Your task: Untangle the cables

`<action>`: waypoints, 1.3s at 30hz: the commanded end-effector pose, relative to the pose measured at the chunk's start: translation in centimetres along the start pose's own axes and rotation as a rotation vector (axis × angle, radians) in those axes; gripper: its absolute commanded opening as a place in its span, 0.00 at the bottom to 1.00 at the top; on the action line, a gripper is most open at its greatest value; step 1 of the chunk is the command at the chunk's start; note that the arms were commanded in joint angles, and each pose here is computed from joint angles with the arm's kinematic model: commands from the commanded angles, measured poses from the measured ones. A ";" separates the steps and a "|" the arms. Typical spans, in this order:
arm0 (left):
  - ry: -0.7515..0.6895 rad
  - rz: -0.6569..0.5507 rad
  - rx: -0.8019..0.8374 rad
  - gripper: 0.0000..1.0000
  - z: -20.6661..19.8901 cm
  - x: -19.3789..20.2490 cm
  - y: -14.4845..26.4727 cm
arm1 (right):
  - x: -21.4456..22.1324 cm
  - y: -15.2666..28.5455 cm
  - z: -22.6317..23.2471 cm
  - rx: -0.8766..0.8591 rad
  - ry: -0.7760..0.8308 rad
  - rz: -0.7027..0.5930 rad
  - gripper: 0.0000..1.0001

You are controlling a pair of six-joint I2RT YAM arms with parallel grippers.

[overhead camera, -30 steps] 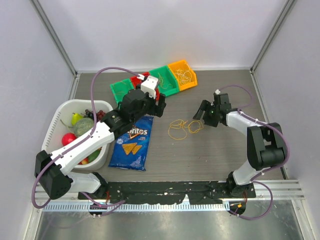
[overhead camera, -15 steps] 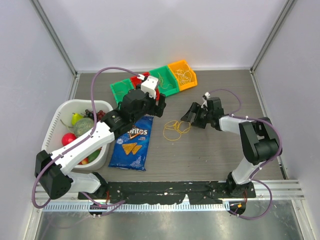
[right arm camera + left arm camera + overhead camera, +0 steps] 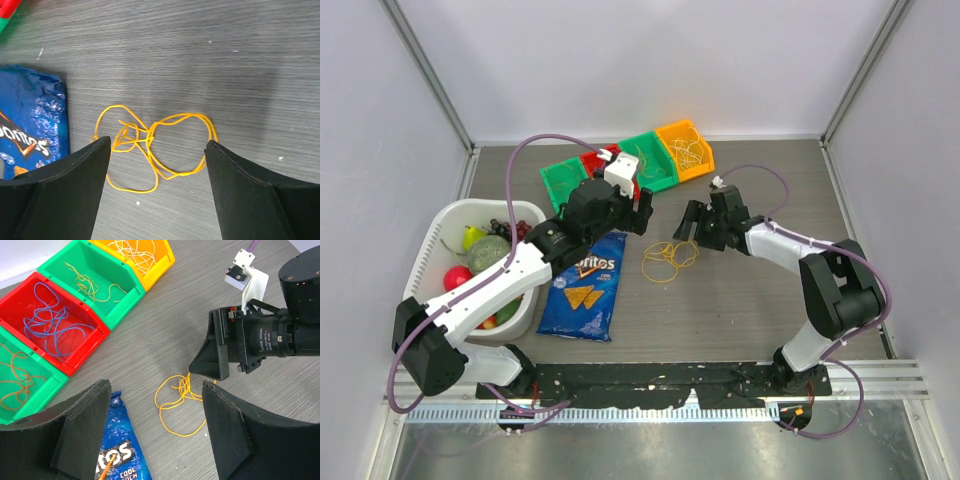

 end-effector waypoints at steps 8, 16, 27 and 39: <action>0.013 -0.054 0.001 0.77 -0.1 -1.2 0.1 | 0.1 -1.0 5.2 0.077 -0.023 0.013 0.78; 0.011 -0.060 -0.001 0.77 0.0 -1.5 0.3 | 1.0 -3.0 5.2 0.326 0.045 0.022 0.74; 0.012 -0.072 0.001 0.77 0.0 -1.8 0.7 | 1.4 -5.5 4.6 0.414 0.038 0.008 0.54; 0.011 -0.088 -0.007 0.77 0.1 -2.3 1.1 | -2.9 -5.0 6.9 0.393 0.134 -0.110 0.01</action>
Point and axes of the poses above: each gripper's point midway between its finger pads, its own y axis back along the fingers, its own z axis along the line the jaws close on, x = y × z, the point moved 5 cm from there along y, back along the fingers, and after that the axes turned 2 degrees about y, right-handed, at the moved point
